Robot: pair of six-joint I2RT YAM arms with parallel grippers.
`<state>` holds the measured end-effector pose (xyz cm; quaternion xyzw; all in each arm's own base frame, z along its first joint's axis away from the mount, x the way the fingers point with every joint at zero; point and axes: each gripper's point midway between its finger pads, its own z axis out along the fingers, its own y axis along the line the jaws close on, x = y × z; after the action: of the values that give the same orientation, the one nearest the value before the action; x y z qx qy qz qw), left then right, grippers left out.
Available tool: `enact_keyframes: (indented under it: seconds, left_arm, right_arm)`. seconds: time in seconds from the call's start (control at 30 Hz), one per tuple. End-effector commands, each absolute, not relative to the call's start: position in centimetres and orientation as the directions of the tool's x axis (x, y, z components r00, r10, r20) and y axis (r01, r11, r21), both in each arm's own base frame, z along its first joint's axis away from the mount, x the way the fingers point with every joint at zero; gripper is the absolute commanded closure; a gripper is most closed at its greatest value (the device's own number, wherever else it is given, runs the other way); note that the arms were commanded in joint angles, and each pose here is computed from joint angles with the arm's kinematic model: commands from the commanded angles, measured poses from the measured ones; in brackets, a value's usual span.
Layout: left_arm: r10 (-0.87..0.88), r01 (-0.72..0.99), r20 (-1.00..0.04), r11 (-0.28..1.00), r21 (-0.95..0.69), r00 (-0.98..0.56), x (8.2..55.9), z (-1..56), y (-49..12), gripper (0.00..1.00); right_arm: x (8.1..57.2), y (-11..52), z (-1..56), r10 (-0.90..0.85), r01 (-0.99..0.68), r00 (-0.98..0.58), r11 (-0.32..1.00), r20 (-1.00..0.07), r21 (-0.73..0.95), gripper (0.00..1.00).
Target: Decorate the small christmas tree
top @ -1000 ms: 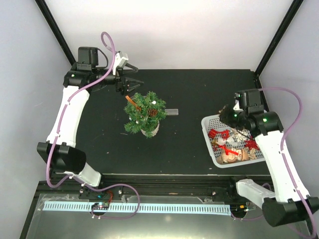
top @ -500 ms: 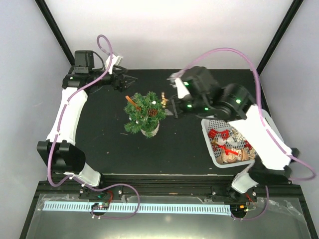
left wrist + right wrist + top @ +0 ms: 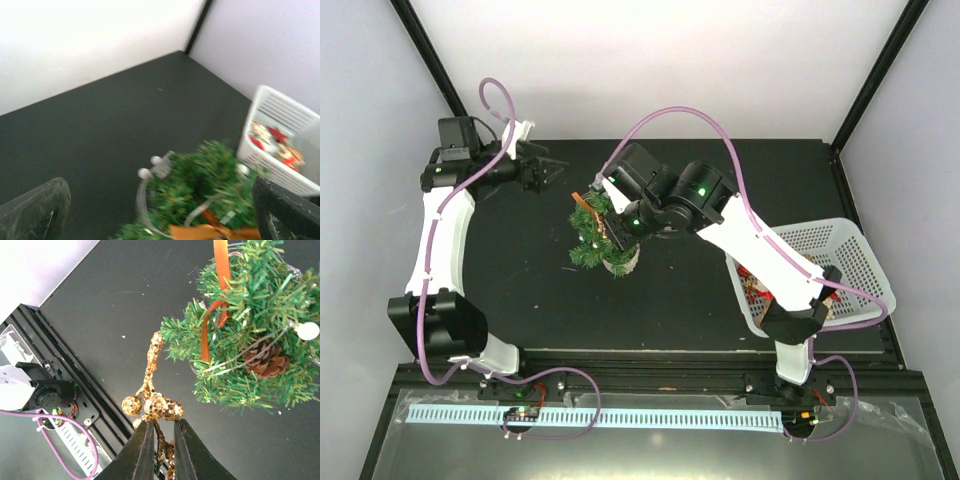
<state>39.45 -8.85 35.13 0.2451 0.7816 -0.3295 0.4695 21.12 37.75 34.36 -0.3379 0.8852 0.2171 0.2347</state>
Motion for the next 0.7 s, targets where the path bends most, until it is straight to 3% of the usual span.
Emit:
enact_keyframes:
  seconds: [0.0,0.1,0.2,0.3,0.47,0.67]
  left_arm:
    - [0.148,0.869,-0.92,0.409,-0.277,-0.363,32.7,35.9,-11.8,0.01]
    - [0.156,0.898,-0.918,0.319,-0.303,-0.365,30.3,35.5,-12.5,0.03]
    - [0.138,0.9,-0.904,0.237,-0.365,-0.404,28.6,35.1,-13.1,0.11]
    - [0.105,0.867,-0.873,0.215,-0.449,-0.477,28.5,34.7,-13.4,0.23]
    - [0.114,0.871,-0.869,0.168,-0.462,-0.482,27.5,35.0,-14.8,0.33]
    - [0.143,0.871,-0.86,0.107,-0.479,-0.49,26.2,34.9,-16.7,0.35]
  right_arm:
    - [20.7,38.8,35.6,-0.499,-0.733,-0.626,0.639,-0.598,0.233,0.85]
    - [20.8,39.1,35.2,-0.502,-0.729,-0.631,0.644,-0.592,0.232,0.85]
    - [21.0,39.1,34.9,-0.504,-0.724,-0.635,0.652,-0.585,0.223,0.85]
    - [20.9,39.1,34.5,-0.508,-0.722,-0.639,0.656,-0.578,0.222,0.85]
    - [21.0,39.1,33.4,-0.519,-0.719,-0.646,0.661,-0.559,0.216,0.85]
    - [21.2,39.1,32.7,-0.522,-0.711,-0.651,0.672,-0.551,0.204,0.85]
